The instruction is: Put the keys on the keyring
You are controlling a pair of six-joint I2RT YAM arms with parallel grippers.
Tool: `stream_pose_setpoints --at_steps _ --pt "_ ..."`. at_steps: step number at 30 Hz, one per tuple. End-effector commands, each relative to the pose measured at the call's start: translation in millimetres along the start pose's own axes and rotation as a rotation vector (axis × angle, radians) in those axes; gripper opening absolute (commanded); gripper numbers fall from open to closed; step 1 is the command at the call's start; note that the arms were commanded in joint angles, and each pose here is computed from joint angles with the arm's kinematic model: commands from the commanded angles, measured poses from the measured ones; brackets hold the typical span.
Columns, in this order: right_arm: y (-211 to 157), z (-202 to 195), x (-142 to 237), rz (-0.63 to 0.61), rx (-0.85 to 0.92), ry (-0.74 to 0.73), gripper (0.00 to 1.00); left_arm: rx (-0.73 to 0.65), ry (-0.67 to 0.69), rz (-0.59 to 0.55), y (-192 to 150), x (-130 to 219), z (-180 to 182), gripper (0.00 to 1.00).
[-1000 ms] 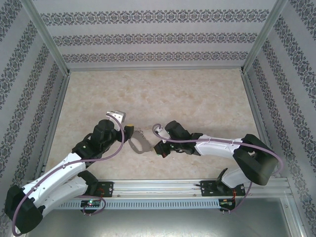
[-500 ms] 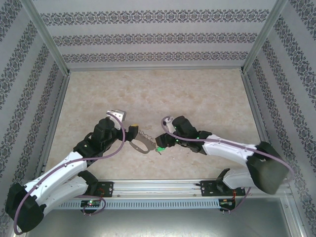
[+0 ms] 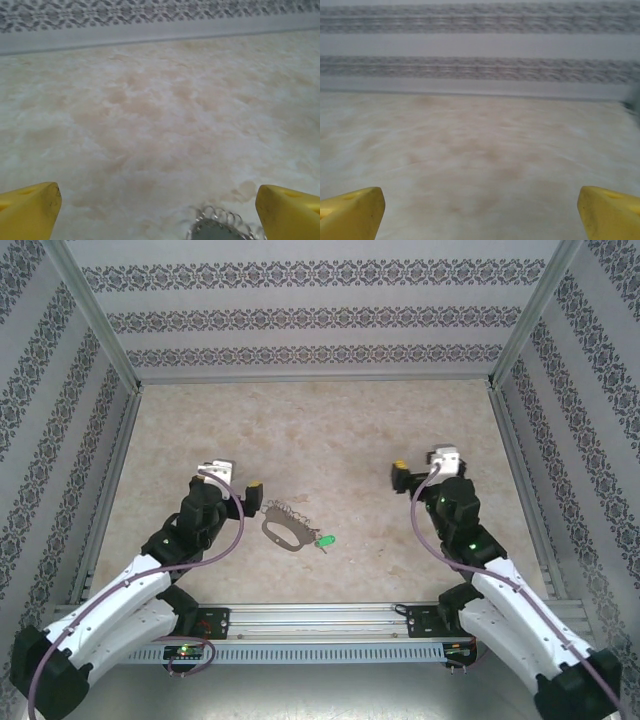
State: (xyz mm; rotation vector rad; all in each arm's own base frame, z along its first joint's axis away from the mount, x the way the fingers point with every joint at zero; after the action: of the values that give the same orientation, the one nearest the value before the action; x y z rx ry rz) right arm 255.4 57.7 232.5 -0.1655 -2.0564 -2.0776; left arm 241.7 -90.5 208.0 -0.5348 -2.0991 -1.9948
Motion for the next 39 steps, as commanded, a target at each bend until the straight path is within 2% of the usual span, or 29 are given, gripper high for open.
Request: stream_pose_setpoints --at_steps 1,3,7,9,13,18,21,24,34,36,39 --pt "-19.9 -35.1 -20.0 0.042 -0.076 -0.122 0.98 0.1 0.098 -0.064 2.8 -13.7 24.2 1.0" --pt "-31.0 -48.6 -35.5 0.089 -0.063 -0.138 0.98 0.121 0.172 -0.05 0.5 -25.7 42.1 1.0" --pt "-46.9 -51.1 -57.9 0.062 0.023 -0.116 0.98 0.131 0.307 -0.043 -9.1 -42.8 72.3 1.0" --pt "-56.8 -53.8 -70.4 0.072 0.053 -0.132 0.98 0.192 0.372 -0.027 -11.9 -47.8 90.5 1.0" --pt "-70.1 -55.1 -85.1 0.042 0.052 -0.115 0.98 0.122 0.466 -0.047 -6.7 -51.3 111.7 1.0" --pt "-72.8 -61.3 -104.7 0.073 0.039 -0.126 0.98 0.082 0.598 -0.013 -38.0 -60.0 135.2 1.0" --pt "-79.5 -65.3 -116.0 0.113 0.015 -0.124 0.98 0.06 0.583 -0.047 -38.0 -66.1 136.2 1.0" --pt "-81.4 -66.0 -114.3 0.109 0.015 -0.127 0.98 0.024 0.534 -0.141 -32.5 -74.0 133.2 1.0" --pt "-86.1 -65.4 -114.4 0.096 0.013 -0.112 0.98 -0.031 0.365 -0.104 -31.3 -96.8 115.4 1.0" --pt "-86.5 -65.9 -114.1 0.096 0.012 -0.114 0.98 -0.023 0.319 -0.162 -42.1 -99.2 112.8 1.0" --pt "-87.0 -66.8 -112.9 0.086 0.009 -0.121 0.98 -0.024 0.324 -0.228 -52.4 -102.9 114.7 1.0"
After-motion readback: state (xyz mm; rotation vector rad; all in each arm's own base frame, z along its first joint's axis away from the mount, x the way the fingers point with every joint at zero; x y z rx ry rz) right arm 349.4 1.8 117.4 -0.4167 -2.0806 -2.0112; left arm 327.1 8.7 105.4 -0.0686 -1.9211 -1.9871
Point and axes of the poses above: each hand's point on the last joint's axis, 136 mm out from that joint toward the fingers, its own x axis back along the fingers, its own z axis along the line the jaws close on, y = z × x, the point moved 5 cm from there along x, back along the fingers, and after that the axes turned 2 degrees about x, right-handed, at the moved point
